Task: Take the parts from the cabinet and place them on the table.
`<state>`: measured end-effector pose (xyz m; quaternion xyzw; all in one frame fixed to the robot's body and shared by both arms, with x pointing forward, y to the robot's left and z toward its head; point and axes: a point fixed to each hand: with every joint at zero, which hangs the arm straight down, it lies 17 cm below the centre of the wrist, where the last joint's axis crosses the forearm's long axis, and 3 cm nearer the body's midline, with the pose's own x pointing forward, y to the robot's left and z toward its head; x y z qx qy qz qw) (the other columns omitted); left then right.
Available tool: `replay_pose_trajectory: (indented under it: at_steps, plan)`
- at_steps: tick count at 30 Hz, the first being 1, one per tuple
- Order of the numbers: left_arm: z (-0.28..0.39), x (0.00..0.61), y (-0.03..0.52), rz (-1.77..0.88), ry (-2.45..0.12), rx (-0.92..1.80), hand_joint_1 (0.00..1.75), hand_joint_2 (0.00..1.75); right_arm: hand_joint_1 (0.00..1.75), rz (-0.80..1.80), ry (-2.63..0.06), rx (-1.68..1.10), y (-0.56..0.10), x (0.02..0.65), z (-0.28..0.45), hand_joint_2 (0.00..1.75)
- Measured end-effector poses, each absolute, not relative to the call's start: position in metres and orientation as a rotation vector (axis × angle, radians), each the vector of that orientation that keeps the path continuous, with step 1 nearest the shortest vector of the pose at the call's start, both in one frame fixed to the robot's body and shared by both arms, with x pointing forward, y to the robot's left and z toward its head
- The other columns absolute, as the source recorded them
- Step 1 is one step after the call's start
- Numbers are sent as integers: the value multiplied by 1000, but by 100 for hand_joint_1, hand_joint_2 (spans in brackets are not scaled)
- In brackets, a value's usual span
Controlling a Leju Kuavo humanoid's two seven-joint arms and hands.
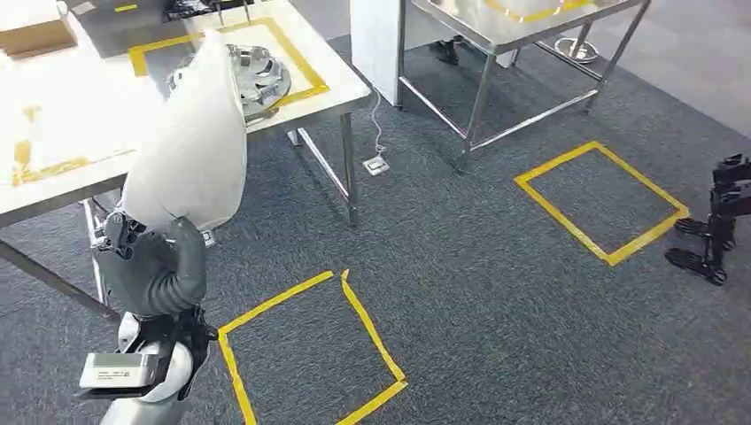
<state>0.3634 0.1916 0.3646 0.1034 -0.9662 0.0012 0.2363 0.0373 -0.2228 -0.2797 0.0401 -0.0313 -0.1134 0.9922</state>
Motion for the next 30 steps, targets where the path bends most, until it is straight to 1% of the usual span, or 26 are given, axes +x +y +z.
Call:
replay_pose_trajectory:
  at_steps: [30]
  plan:
    - [364, 363, 196, 21, -2647, 281, 175, 175, 0, -218, -54, 79, -223, 35, -280, 0]
